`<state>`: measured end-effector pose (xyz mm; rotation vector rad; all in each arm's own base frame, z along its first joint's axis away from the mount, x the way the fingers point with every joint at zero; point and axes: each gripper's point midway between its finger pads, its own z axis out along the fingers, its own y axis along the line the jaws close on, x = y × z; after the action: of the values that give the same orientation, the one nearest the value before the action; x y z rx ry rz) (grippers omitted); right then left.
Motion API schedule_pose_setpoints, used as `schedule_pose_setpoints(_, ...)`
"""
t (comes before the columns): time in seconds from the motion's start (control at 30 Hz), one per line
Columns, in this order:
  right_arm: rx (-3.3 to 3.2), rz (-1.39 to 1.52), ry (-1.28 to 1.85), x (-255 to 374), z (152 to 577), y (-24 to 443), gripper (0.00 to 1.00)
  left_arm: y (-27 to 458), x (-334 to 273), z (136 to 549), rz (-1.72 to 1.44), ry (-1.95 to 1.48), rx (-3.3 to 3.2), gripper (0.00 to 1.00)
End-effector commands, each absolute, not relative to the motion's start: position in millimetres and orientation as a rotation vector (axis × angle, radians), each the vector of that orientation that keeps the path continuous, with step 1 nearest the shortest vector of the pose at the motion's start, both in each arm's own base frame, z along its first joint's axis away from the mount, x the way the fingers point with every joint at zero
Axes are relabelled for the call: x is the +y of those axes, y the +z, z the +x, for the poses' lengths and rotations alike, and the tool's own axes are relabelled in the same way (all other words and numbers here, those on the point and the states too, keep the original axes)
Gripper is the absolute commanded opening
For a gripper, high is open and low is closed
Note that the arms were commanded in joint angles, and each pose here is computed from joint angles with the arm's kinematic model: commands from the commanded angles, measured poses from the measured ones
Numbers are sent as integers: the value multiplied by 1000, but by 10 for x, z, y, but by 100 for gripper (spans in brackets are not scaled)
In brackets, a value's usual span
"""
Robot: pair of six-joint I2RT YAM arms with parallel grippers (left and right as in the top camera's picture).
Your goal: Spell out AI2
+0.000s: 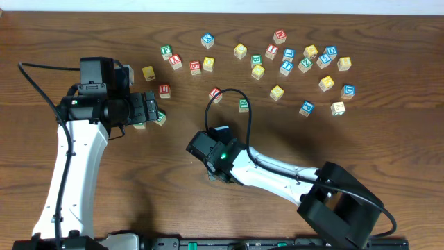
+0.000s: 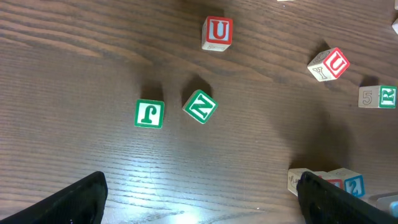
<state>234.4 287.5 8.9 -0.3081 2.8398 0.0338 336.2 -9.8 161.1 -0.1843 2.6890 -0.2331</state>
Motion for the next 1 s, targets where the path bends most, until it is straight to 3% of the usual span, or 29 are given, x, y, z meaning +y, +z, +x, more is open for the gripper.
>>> schedule_pose_setpoints(0.0, 2799, -282, 17, 2855, 2404, 145, 1, 1568, -98, 3349, -177, -238, 2703, 96)
schedule_pose_setpoints(0.97, 2702, -264, -21, 2855, 2581, 209, 1, 1568, -98, 3349, -177, -238, 2703, 96)
